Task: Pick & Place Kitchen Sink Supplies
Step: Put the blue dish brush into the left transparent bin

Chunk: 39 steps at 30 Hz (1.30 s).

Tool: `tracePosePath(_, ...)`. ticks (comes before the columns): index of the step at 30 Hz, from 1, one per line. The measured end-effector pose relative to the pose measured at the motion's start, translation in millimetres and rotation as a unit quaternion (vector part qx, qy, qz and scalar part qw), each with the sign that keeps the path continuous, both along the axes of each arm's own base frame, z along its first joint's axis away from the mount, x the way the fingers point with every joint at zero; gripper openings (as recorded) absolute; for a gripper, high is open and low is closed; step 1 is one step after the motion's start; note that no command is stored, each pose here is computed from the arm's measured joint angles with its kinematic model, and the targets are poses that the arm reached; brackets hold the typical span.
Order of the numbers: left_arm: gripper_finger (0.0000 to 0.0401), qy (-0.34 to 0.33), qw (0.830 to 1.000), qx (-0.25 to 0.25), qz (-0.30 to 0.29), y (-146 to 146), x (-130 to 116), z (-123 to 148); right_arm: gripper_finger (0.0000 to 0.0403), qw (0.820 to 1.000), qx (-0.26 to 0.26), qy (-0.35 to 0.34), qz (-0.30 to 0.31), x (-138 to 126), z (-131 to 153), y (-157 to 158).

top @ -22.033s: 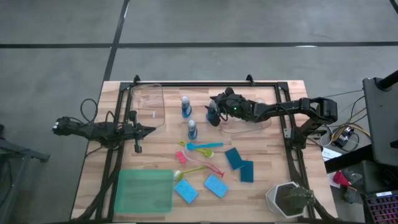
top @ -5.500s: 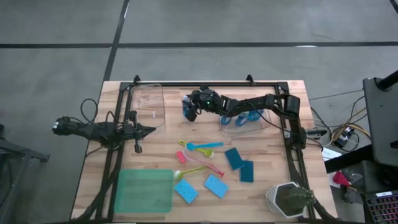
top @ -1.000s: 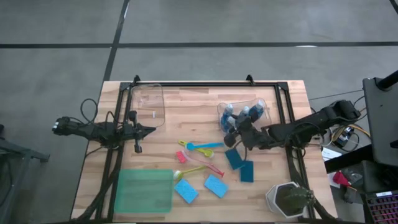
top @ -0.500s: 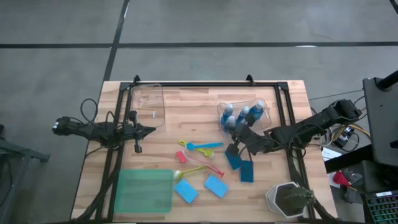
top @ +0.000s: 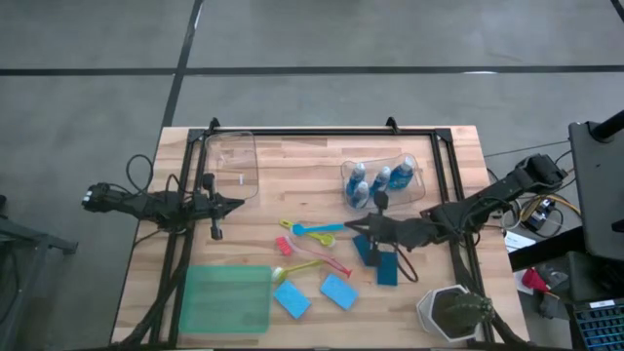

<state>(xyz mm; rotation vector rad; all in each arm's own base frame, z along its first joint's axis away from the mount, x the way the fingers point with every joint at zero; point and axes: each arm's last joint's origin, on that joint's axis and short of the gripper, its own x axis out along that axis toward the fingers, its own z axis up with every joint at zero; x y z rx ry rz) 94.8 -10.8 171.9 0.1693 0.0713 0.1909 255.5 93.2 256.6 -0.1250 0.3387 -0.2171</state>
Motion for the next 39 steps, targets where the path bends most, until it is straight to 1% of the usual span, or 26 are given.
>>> tracePosePath(3, 0.0000, 0.000, 1.000, 0.000, 0.000, 0, 0, 0, 0.0008, 1.000, 0.010, 0.005, 0.001, 0, -2, 1)
tracePosePath(6, 0.0000, 0.000, 1.000, 0.000, 0.000, 0, 0, 0, 0.0008, 0.999, 0.022, 0.011, 0.037, -1, -3, 3)
tracePosePath(9, 0.0000, 0.000, 1.000, 0.000, 0.000, 0, 0, 0, 0.0008, 0.997, 0.025, 0.005, 0.068, -4, 3, 6)
tracePosePath(13, 0.0000, 0.000, 1.000, 0.000, 0.000, 0, 0, 0, 0.0008, 0.996, 0.018, -0.012, 0.084, -15, 9, 7)
tracePosePath(18, 0.0000, 0.000, 1.000, 0.000, 0.000, 0, 0, 0, 0.0008, 0.993, 0.028, -0.064, 0.097, -40, 14, 0)
tracePosePath(30, 0.0000, 0.000, 1.000, 0.000, 0.000, 0, 0, 0, 0.0008, 0.984, 0.068, -0.133, 0.094, -106, -12, -32)
tracePosePath(34, 0.0000, 0.000, 1.000, 0.000, 0.000, 0, 0, 0, 0.0008, 0.980, 0.084, -0.153, 0.091, -122, -23, -40)
tracePosePath(39, 0.0000, 0.000, 1.000, 0.000, 0.000, 0, 0, 0, 0.0008, 0.976, 0.095, -0.174, 0.091, -136, -38, -47)
